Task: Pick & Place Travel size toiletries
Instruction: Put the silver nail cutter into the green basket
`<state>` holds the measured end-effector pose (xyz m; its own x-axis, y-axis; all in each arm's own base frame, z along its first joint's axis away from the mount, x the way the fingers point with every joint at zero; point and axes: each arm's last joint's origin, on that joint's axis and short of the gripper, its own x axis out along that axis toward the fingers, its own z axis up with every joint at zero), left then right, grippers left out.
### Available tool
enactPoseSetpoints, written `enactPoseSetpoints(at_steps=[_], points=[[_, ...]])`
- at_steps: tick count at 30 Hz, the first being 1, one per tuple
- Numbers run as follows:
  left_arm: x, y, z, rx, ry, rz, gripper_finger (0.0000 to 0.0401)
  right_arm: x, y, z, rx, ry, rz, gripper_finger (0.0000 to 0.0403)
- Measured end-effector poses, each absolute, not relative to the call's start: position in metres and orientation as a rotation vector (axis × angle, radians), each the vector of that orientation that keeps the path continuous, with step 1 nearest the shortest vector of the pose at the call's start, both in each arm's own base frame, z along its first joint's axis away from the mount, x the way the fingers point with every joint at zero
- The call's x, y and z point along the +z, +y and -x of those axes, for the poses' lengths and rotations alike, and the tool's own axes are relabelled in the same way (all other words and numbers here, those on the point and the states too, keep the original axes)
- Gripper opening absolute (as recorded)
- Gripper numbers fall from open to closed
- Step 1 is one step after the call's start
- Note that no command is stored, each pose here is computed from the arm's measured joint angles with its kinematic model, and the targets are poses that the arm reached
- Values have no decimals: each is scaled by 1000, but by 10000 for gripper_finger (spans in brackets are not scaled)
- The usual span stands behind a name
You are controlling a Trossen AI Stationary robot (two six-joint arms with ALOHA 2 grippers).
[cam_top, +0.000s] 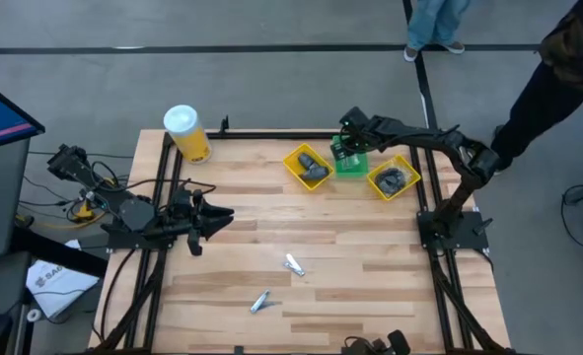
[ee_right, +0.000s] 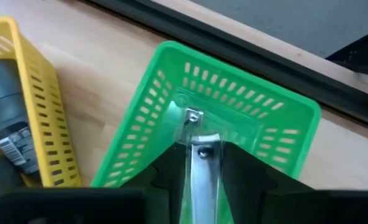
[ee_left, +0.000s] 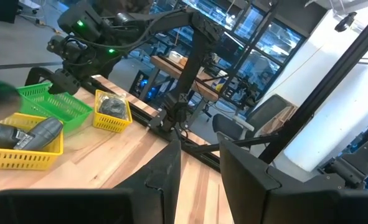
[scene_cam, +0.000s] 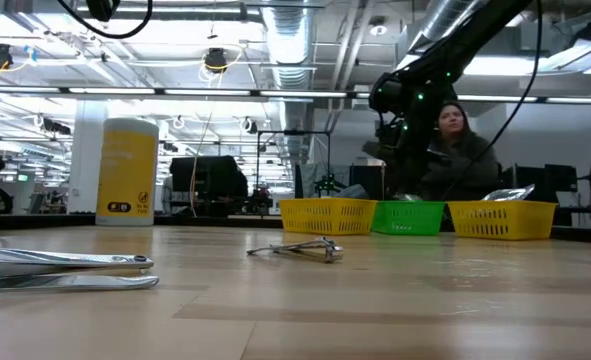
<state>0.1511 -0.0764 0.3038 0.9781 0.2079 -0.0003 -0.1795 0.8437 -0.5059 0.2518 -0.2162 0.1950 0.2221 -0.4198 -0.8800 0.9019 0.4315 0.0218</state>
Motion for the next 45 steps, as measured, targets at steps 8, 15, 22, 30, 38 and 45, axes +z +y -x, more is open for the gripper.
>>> enactPoseSetpoints(at_steps=[8, 15, 22, 30, 38, 45], points=[[305, -76, -151, 203, -62, 534, 104, 196, -215, -253, -990, 943, -610, 157], [306, -76, -151, 200, -71, 542, 104, 207, -204, -260, -841, 918, -587, 211], [307, -76, -151, 197, -82, 552, 104, 252, -157, -274, -601, 795, -425, 203], [308, -76, -151, 192, -89, 559, 104, 277, -81, -291, -353, 739, -344, 184], [309, -76, -151, 191, -95, 564, 104, 269, -9, -313, -186, 748, -350, 196], [312, -75, -148, 182, -113, 572, 104, 243, 43, -333, -72, 785, -333, 230]])
